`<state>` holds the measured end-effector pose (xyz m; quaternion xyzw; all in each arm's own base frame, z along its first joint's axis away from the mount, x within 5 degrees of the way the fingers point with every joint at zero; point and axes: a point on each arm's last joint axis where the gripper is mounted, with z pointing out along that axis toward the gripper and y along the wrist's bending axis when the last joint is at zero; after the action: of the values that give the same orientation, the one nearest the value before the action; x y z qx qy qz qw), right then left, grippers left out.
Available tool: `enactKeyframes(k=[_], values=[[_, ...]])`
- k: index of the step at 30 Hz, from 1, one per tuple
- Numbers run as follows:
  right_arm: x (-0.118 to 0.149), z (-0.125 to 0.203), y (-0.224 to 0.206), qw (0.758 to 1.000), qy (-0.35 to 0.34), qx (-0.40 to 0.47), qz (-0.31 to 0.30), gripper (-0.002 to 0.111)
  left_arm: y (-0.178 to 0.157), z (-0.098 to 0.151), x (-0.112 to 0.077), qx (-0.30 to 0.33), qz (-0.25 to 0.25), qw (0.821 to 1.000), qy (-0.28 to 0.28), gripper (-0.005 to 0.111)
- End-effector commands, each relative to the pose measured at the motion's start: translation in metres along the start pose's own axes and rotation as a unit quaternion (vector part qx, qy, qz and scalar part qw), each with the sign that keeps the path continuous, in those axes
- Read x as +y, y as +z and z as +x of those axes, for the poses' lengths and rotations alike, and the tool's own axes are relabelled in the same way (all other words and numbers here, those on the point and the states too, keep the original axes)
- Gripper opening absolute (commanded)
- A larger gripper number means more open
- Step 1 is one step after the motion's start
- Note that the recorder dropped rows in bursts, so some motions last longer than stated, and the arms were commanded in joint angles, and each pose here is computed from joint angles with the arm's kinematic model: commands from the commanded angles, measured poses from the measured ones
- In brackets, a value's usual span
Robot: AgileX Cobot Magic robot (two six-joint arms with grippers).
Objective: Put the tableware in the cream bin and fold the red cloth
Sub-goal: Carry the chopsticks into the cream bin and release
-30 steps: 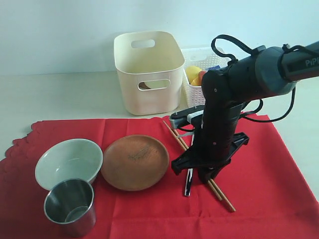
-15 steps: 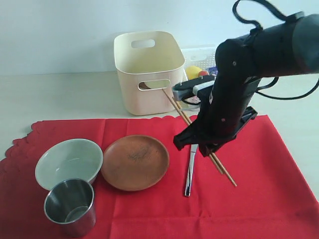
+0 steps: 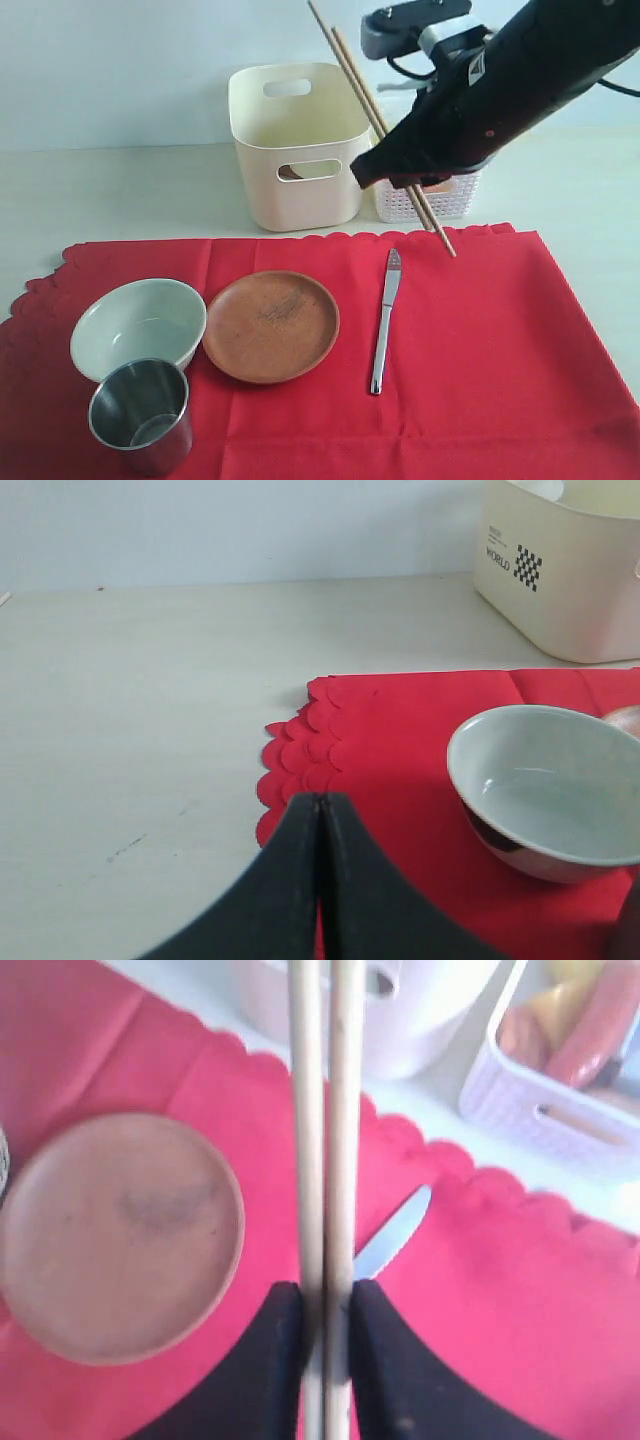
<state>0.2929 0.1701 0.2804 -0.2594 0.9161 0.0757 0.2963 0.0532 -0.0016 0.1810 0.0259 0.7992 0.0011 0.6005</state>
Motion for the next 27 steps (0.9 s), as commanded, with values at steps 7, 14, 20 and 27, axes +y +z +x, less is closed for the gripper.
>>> enactKeyframes(k=[7, 14, 20, 27], values=[[-0.043, -0.056, -0.007, 0.975, -0.013, -0.217, 0.051, 0.0, 0.0, 0.0, 0.0, -0.006, 0.002, 1.0, -0.005, 0.0], [-0.064, -0.106, 0.048, 0.954, -0.045, -0.286, 0.084, 0.0, 0.0, 0.0, 0.0, -0.006, 0.002, 1.0, -0.005, 0.0], [-0.085, -0.126, 0.108, 0.954, -0.043, -0.282, 0.096, 0.0, 0.0, 0.0, 0.0, -0.006, 0.002, 1.0, -0.005, 0.0], [-0.087, -0.133, 0.133, 0.959, -0.058, -0.265, 0.087, 0.0, 0.0, 0.0, 0.0, -0.006, 0.002, 1.0, -0.005, 0.0]])
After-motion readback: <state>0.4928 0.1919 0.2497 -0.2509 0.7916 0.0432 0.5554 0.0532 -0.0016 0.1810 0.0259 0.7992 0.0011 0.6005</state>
